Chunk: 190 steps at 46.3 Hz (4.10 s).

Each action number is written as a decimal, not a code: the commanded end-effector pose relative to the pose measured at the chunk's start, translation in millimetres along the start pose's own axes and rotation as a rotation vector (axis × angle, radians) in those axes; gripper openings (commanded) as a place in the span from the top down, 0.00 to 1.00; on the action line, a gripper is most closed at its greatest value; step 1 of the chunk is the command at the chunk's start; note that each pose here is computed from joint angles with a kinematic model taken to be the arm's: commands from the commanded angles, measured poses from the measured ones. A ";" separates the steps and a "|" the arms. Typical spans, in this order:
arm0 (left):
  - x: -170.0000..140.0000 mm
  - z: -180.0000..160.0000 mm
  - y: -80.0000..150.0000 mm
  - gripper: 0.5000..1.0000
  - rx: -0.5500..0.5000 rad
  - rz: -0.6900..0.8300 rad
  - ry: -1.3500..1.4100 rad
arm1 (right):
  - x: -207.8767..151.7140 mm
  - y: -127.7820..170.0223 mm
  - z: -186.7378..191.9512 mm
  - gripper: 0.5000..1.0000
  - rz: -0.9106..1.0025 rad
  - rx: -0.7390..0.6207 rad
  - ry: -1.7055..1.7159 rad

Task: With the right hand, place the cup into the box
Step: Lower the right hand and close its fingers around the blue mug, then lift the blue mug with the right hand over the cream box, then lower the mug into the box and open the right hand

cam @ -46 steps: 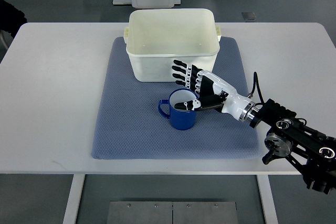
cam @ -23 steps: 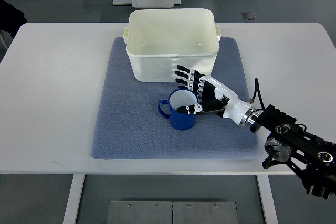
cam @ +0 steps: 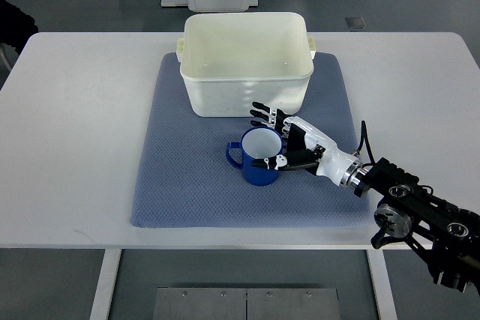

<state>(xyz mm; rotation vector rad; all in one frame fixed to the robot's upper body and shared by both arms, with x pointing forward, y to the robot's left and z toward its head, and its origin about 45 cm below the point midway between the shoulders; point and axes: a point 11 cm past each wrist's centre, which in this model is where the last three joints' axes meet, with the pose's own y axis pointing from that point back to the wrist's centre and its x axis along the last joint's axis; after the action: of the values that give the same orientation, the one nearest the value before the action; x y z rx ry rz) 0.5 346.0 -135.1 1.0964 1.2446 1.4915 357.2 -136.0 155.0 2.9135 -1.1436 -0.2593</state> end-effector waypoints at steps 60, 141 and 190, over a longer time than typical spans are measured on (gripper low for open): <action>0.0 -0.1 0.0 0.00 0.000 0.000 0.001 | -6.3 -4.7 6.8 1.00 0.007 0.033 0.019; 0.0 -0.1 0.0 0.00 0.000 0.000 0.001 | 60.9 -86.1 -169.8 1.00 0.327 0.059 0.238; 0.0 -0.1 0.0 0.00 0.000 0.000 -0.001 | 52.7 -87.7 -132.0 0.37 0.374 -0.006 0.213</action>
<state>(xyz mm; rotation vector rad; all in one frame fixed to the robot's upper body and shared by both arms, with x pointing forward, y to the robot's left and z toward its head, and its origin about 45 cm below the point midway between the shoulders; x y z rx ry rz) 0.9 346.0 -135.1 1.0956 1.2442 1.4918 475.1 -115.8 272.3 2.5686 -1.6028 0.0497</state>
